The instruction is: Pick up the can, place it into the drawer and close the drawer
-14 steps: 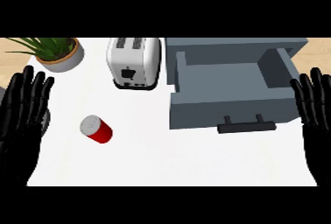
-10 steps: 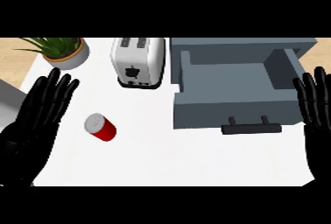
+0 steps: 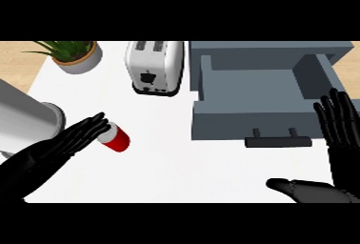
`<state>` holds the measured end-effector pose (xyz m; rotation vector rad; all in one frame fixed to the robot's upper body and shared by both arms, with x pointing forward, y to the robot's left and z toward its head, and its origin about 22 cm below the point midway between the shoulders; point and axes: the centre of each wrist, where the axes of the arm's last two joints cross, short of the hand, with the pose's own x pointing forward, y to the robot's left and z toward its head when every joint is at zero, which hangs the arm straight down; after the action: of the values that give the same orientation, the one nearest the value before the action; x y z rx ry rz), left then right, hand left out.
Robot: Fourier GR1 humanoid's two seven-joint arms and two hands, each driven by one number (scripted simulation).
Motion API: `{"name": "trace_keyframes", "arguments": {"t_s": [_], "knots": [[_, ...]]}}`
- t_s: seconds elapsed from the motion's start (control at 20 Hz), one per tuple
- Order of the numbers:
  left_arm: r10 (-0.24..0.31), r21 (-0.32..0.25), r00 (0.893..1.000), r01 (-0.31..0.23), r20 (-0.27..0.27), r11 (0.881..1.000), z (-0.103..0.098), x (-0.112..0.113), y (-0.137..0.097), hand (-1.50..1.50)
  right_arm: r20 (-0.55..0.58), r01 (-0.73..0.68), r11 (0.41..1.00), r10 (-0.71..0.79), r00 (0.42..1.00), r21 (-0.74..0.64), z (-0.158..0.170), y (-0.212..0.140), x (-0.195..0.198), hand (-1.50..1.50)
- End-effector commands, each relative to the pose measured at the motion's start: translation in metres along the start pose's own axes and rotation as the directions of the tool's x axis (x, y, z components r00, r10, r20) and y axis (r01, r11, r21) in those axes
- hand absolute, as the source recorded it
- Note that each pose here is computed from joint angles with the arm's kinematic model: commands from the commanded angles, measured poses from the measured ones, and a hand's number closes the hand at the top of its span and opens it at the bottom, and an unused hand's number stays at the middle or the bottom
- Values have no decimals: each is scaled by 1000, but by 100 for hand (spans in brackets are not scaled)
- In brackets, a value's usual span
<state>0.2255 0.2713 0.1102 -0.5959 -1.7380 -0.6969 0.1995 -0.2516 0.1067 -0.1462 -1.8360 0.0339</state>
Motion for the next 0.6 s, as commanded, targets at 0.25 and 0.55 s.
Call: {"name": "trace_keyframes", "arguments": {"t_s": [0.25,0.55], "knots": [[61,-33,997,-63,-56,998,18,11,43,-150,-78,10,999,-13,997,-37,18,-28,-11,-150],[82,-11,991,-84,-103,996,20,10,52,-150,-58,-8,999,6,998,-36,24,-22,0,-150]]}}
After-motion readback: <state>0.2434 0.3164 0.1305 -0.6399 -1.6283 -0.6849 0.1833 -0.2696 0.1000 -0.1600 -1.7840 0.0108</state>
